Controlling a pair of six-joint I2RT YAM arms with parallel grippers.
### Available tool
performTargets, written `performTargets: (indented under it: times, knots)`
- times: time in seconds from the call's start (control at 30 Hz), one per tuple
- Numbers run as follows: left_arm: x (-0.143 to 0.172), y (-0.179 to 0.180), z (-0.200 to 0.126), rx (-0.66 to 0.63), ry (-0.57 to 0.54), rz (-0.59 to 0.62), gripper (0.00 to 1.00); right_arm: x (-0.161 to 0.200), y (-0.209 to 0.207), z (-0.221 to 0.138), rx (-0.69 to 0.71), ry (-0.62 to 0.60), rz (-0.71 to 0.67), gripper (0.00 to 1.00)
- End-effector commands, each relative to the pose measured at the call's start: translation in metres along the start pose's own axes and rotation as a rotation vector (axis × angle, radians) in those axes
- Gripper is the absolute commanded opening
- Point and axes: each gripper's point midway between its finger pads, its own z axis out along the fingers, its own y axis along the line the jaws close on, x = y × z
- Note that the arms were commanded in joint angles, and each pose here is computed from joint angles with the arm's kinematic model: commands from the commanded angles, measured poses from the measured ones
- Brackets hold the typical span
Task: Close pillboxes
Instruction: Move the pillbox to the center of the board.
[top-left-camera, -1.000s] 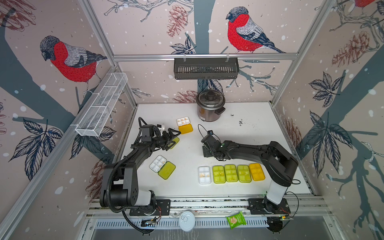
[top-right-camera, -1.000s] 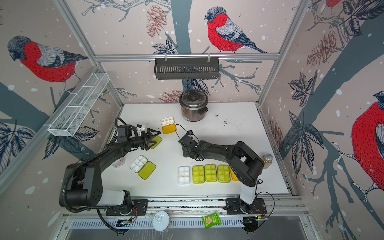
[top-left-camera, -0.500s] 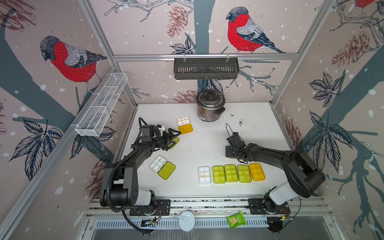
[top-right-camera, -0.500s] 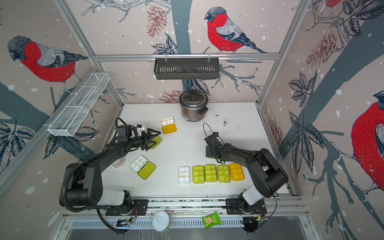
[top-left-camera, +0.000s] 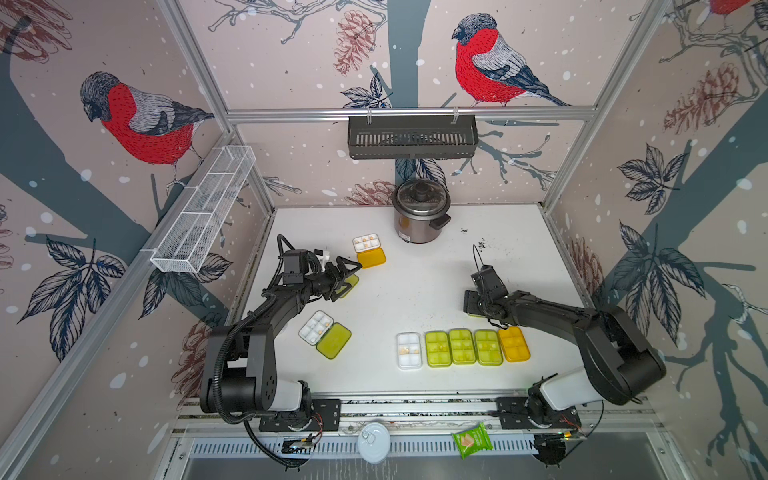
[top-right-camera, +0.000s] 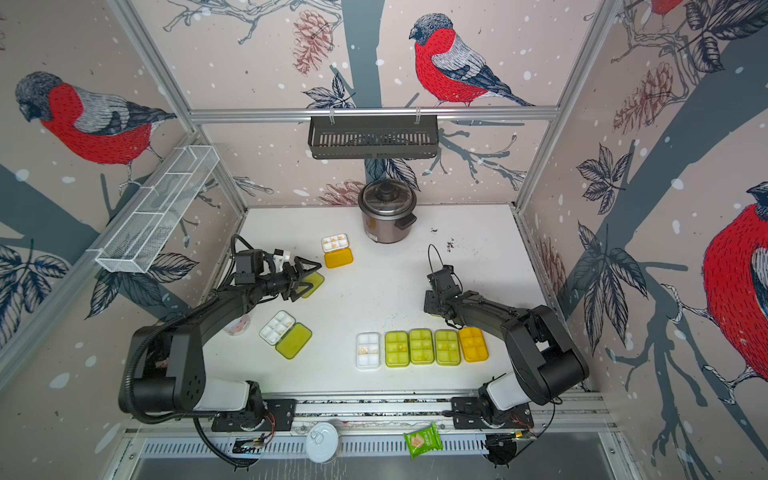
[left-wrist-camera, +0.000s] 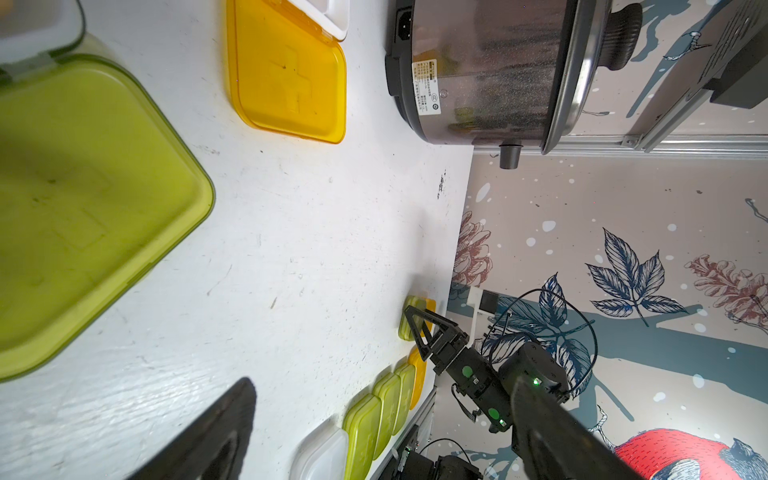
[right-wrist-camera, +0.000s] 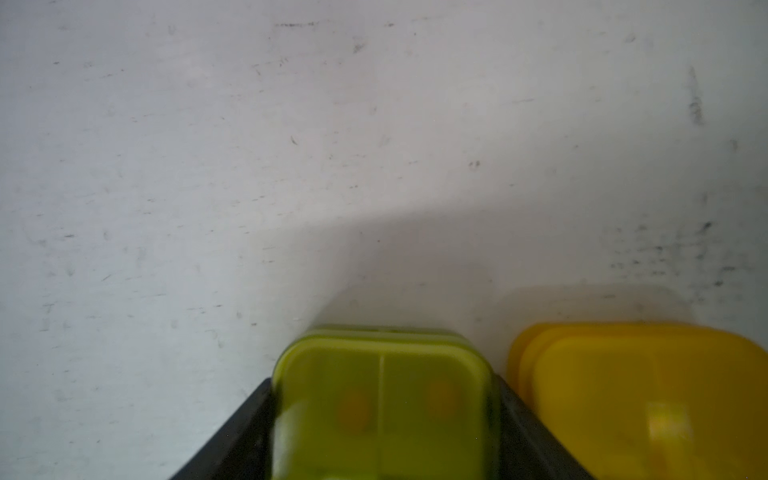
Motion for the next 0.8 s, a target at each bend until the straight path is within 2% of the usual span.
performTargets:
  times: [0.0, 0.47, 0.67, 0.77]
  knots:
    - [-0.002, -0.006, -0.001, 0.027, 0.001, 0.024, 0.95, 0.019, -0.010, -0.001, 0.027, 0.074, -0.035, 0.73]
    - [-0.004, -0.007, 0.000, 0.018, 0.002, 0.040, 0.95, 0.026, -0.007, -0.004, 0.005, 0.113, -0.060, 0.81]
    - [-0.010, -0.018, -0.004, 0.015, -0.017, 0.096, 0.95, 0.008, 0.009, -0.024, -0.057, 0.048, -0.045, 0.86]
    - [-0.021, -0.025, -0.010, -0.013, -0.071, 0.110, 0.95, -0.008, 0.024, -0.041, -0.110, -0.006, -0.051, 0.87]
